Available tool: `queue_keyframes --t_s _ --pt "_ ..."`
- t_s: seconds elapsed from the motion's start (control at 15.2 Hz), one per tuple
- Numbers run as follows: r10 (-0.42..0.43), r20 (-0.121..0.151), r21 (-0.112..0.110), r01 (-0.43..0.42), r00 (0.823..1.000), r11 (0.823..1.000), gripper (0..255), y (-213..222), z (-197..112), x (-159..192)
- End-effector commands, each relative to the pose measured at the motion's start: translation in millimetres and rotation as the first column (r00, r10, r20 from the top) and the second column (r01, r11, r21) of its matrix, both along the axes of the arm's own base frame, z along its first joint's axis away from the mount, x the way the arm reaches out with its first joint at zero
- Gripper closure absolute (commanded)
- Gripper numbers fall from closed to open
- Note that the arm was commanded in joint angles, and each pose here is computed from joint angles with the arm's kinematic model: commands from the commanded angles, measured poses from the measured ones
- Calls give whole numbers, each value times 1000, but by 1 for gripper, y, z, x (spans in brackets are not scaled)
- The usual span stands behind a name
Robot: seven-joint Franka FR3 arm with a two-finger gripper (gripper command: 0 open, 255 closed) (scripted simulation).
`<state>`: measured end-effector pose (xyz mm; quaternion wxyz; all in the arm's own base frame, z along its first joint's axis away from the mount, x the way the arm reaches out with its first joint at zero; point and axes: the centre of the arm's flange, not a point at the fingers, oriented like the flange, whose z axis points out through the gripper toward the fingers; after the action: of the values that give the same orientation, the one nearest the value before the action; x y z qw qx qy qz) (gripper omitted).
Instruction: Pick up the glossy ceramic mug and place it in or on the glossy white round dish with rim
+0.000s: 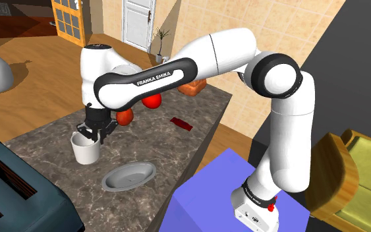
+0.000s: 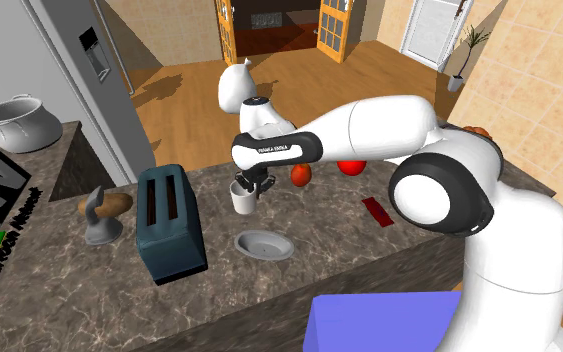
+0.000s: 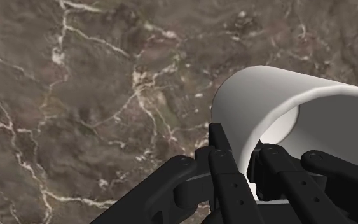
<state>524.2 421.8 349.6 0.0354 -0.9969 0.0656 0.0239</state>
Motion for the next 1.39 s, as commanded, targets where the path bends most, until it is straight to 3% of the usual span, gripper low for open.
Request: queue_keyframes --t_s 0.0,1.32 --pt "0 0 0 0 1000 1000 255 0 5 0" --pt "0 0 0 0 1000 1000 255 0 111 0"
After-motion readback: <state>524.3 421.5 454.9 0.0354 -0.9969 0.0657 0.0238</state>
